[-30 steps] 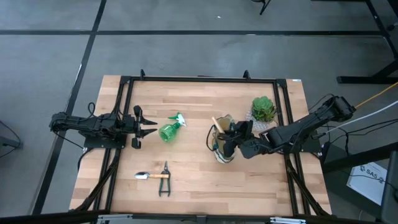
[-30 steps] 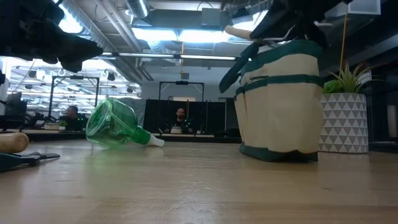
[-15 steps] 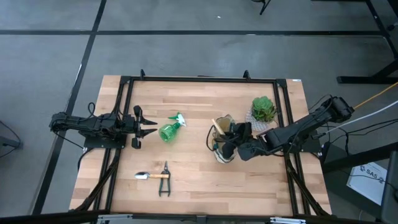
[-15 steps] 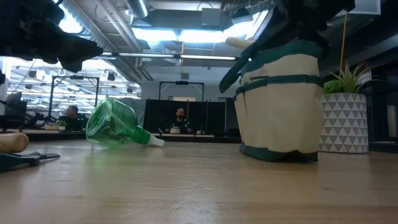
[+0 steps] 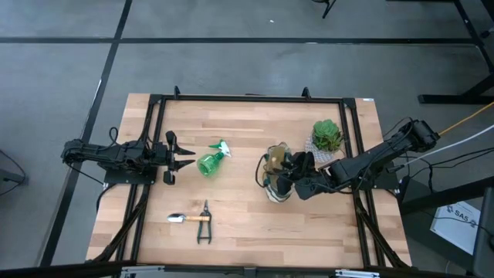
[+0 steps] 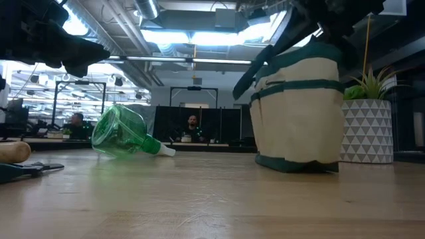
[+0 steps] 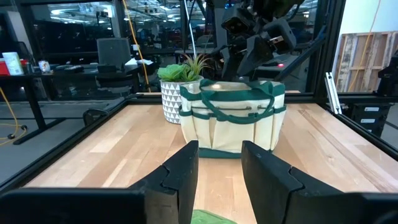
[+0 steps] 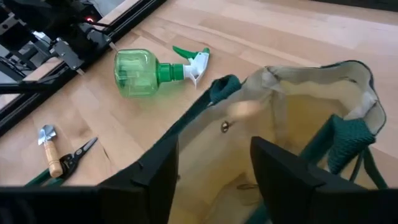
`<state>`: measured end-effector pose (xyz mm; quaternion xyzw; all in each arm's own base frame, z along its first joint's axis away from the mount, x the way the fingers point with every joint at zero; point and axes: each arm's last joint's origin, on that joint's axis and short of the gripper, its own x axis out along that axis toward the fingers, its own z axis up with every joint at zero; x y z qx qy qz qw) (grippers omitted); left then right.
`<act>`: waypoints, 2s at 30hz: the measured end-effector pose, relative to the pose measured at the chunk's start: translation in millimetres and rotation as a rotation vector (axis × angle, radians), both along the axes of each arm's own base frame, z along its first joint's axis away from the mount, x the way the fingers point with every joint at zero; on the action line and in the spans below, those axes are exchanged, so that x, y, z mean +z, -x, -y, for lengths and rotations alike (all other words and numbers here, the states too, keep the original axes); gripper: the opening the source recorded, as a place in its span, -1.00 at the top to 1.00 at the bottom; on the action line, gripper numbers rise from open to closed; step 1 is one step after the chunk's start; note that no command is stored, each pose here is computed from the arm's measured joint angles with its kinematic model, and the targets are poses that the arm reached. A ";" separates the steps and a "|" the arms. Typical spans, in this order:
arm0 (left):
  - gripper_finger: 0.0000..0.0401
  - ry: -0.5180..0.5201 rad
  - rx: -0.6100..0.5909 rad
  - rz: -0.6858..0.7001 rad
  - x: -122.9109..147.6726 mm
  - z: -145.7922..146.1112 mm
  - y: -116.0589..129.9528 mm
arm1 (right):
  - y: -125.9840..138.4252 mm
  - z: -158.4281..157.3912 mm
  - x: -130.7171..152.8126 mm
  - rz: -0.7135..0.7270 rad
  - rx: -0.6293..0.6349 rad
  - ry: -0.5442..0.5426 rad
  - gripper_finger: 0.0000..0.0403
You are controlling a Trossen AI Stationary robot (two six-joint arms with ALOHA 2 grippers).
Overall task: Pick & Place Garden tools in Gardening bag
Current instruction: Put the light brown trowel into the white gardening bag
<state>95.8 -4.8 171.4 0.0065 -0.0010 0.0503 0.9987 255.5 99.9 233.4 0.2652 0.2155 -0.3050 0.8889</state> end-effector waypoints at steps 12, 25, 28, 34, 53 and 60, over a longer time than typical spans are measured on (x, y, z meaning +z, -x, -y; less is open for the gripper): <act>0.41 0.000 0.000 0.000 0.0 0.0 0.0 | -8.7 -6.4 14.9 0.056 0.203 0.066 -0.06; 0.41 0.000 0.000 0.000 0.0 0.0 0.0 | -16.3 -17.4 25.5 0.083 0.594 0.179 -0.06; 0.41 0.000 0.000 0.000 0.0 0.0 0.0 | -16.0 -20.0 25.6 0.072 0.645 0.234 -0.06; 0.41 0.000 0.000 0.000 0.0 0.0 0.0 | -22.2 -30.6 18.6 0.071 0.738 0.332 -0.06; 0.41 0.000 0.000 0.000 0.0 0.0 0.0 | -63.6 -54.0 25.4 0.002 0.937 0.519 -0.06; 0.41 0.000 0.000 0.000 0.0 0.0 0.0 | -87.4 -65.9 22.9 -0.035 0.987 0.608 -0.06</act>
